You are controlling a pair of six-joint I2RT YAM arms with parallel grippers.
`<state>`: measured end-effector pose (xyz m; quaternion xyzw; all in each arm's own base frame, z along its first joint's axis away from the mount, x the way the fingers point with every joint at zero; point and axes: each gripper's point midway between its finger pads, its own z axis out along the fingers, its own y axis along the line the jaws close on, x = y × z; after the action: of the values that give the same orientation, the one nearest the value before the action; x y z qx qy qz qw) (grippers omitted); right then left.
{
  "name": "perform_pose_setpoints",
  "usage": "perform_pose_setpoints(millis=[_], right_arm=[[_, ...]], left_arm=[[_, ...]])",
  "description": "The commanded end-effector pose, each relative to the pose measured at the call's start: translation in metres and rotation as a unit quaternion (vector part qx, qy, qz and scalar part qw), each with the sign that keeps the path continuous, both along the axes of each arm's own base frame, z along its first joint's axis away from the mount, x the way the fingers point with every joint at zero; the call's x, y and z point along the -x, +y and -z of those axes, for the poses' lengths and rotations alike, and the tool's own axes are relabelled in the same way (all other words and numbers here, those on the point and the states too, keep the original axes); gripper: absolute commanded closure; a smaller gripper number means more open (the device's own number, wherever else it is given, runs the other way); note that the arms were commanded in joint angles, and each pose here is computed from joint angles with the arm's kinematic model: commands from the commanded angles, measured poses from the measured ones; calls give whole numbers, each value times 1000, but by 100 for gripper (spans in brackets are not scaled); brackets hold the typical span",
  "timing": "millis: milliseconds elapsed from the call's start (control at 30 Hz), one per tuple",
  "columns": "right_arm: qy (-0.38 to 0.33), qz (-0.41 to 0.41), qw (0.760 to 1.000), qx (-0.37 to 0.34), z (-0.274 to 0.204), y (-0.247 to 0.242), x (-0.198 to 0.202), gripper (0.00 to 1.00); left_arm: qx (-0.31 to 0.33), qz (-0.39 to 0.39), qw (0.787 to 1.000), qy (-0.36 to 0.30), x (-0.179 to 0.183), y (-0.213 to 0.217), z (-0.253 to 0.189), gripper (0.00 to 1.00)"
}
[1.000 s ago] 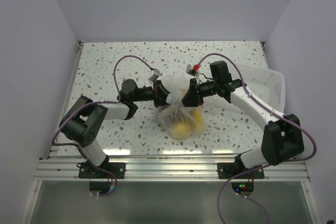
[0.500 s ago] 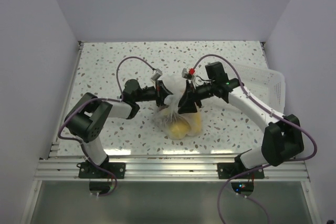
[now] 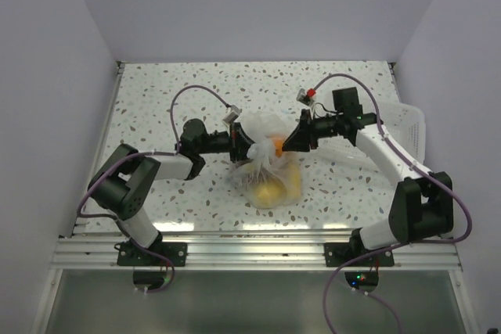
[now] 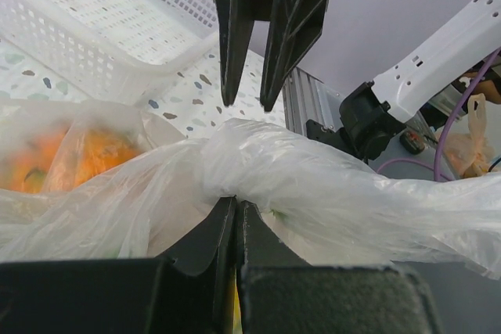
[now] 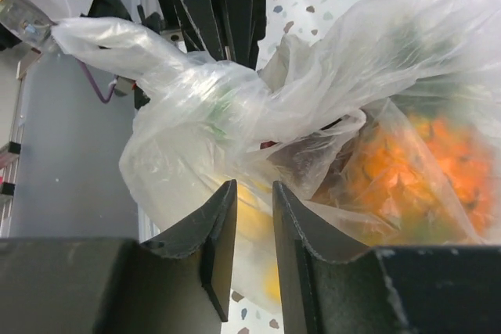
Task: Place the fake fruits into the plastic bag and tie a complex knot
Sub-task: Tie the plastic bag at the center of the board.
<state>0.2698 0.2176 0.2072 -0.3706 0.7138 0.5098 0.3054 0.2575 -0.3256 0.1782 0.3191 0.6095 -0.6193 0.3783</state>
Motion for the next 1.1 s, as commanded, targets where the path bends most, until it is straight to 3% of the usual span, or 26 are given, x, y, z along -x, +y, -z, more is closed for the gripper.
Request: perform_pose_setpoints(millis=[0, 367, 700, 1067], right_arm=[[-19, 0, 1000, 15, 15, 14, -3, 73], [-29, -1, 1000, 2, 18, 52, -3, 74], [-32, 45, 997, 60, 43, 13, -20, 76], [-26, -15, 1000, 1, 24, 49, 0, 70]], left_arm=[[-5, 4, 1000, -27, 4, 5, -3, 100], [-10, 15, 1000, -26, 11, 8, 4, 100], [-6, 15, 999, -31, 12, 10, -4, 100], [-17, 14, 999, -32, 10, 10, 3, 100]])
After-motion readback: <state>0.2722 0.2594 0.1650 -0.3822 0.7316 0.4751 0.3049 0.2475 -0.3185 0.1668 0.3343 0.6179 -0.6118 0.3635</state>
